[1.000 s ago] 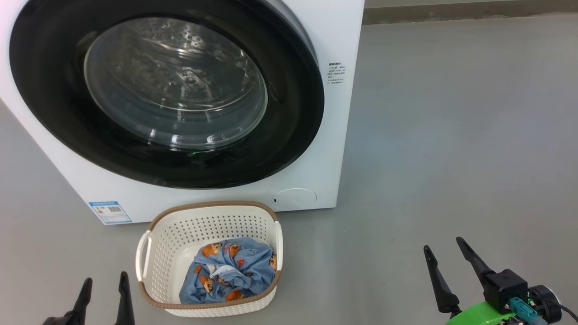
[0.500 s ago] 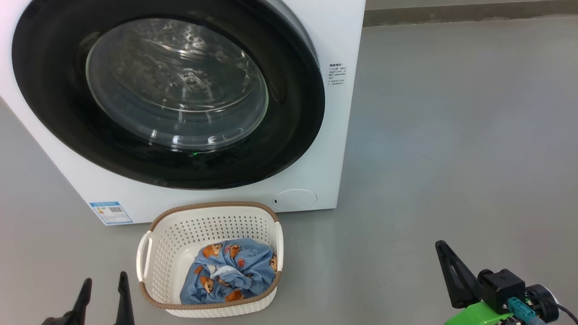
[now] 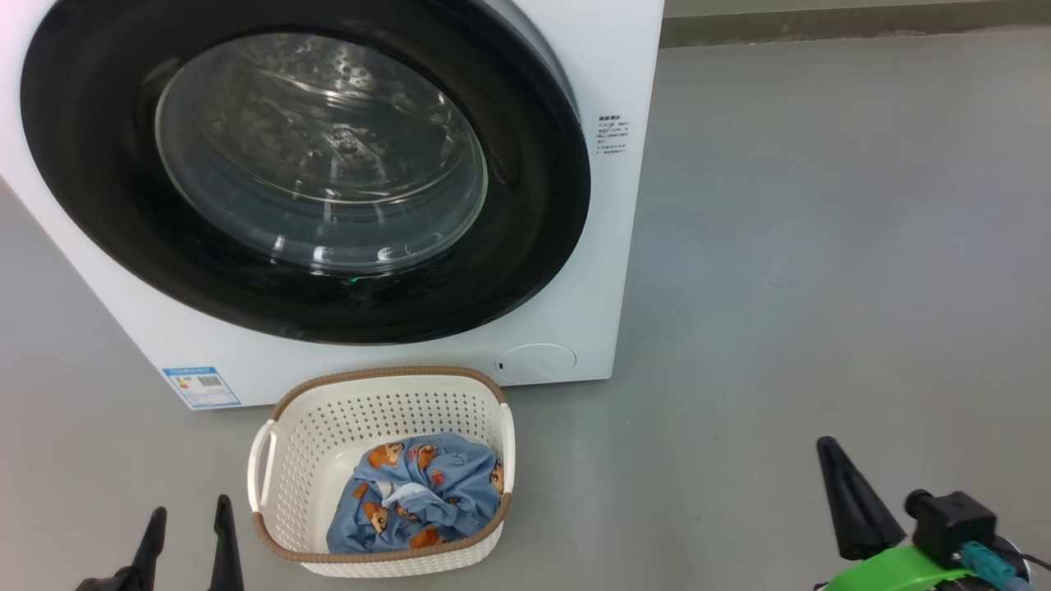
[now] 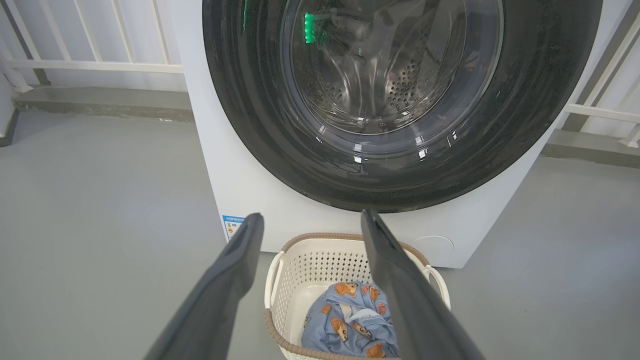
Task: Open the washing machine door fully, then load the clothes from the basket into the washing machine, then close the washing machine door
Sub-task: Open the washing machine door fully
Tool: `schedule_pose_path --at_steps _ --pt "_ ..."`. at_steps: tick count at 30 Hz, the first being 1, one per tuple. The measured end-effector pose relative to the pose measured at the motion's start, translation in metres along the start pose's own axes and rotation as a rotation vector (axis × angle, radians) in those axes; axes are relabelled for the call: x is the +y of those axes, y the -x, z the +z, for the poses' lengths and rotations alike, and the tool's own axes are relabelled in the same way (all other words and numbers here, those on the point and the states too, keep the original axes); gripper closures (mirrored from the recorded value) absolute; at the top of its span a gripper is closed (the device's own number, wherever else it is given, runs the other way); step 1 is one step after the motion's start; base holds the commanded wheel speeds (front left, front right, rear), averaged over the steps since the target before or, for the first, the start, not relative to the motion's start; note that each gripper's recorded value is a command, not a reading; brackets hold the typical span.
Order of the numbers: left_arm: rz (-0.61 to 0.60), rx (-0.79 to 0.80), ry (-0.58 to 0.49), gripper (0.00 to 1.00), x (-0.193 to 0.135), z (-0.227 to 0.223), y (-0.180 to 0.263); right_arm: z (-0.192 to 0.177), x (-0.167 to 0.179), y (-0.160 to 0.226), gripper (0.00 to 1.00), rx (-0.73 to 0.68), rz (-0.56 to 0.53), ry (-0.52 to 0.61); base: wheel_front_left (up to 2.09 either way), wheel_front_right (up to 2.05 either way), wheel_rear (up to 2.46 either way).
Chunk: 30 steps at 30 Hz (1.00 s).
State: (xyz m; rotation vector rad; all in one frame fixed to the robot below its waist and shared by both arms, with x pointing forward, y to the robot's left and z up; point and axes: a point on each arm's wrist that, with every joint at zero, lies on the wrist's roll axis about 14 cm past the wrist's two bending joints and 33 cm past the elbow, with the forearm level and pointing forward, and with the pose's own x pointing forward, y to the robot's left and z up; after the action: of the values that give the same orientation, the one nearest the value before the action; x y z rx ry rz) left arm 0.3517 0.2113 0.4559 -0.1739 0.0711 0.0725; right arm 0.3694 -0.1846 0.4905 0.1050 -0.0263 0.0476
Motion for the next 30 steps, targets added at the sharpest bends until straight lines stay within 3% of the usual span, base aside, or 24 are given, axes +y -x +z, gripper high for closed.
schedule_pose_path --at_steps 6,12,16,22,30 --pt "0.003 0.002 0.000 0.00 0.001 -0.001 0.000 -0.006 -0.024 0.003 1.00 -0.007 -0.114 -0.232 0.00 0.00 0.00" --pt "0.006 0.008 0.000 0.00 0.002 -0.002 0.000 -0.014 -0.052 0.001 1.00 -0.064 -0.279 -0.673 0.00 0.00 0.00" --pt "0.010 0.013 0.001 0.00 0.003 -0.004 0.001 -0.020 -0.064 -0.003 1.00 -0.094 -0.352 -0.859 0.00 0.00 0.00" --pt "0.016 0.026 0.008 0.00 0.004 -0.008 0.001 -0.016 -0.087 -0.013 1.00 -0.161 -0.418 -1.045 0.00 0.00 0.00" --pt "0.017 0.053 0.004 0.00 0.005 -0.017 -0.001 -0.008 -0.106 -0.033 1.00 -0.221 -0.445 -1.185 0.00 0.00 0.00"
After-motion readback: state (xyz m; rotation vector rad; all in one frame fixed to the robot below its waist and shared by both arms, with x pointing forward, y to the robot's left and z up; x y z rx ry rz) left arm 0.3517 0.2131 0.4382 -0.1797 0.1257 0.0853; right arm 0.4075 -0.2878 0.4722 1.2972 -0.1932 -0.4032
